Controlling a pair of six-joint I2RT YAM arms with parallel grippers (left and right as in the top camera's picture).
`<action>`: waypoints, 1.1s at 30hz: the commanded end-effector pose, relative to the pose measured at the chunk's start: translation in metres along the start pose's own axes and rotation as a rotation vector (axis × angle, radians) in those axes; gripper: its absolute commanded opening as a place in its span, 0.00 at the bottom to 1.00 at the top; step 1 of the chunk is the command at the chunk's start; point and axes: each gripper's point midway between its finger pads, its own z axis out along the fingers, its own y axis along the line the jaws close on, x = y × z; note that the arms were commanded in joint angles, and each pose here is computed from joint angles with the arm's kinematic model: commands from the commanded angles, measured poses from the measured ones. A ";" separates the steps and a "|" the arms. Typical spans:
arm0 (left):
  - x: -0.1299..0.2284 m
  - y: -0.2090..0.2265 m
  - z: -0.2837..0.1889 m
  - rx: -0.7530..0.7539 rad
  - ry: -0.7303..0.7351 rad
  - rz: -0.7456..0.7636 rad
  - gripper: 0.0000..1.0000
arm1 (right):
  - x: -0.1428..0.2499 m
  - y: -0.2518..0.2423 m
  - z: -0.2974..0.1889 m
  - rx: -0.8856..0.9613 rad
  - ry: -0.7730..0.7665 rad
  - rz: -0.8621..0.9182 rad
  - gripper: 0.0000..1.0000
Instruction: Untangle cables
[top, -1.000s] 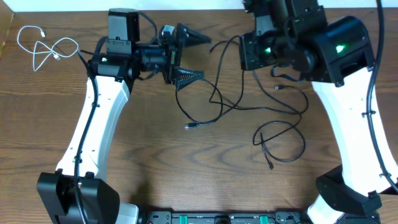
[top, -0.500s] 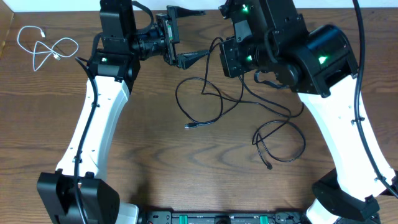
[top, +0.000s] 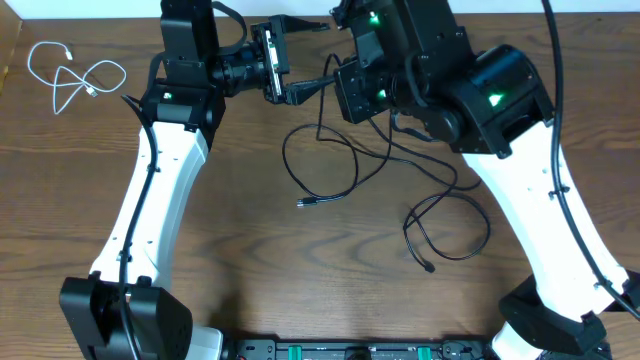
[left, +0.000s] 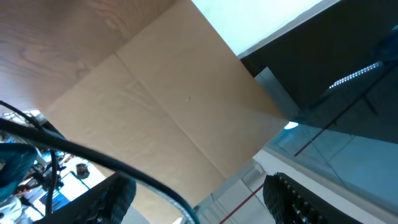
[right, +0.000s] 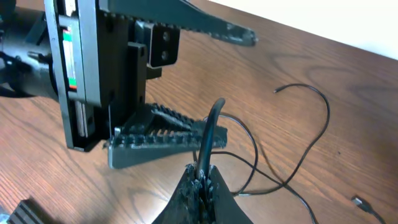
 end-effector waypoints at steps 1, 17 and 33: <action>0.016 -0.002 -0.003 -0.005 0.038 0.023 0.71 | -0.002 0.002 0.002 -0.001 -0.011 -0.019 0.01; 0.016 -0.002 -0.003 -0.006 0.040 0.022 0.19 | 0.002 0.008 0.002 -0.014 0.001 -0.028 0.01; 0.054 -0.023 0.004 0.068 0.148 0.369 0.07 | -0.008 -0.013 -0.031 0.030 -0.064 0.004 0.99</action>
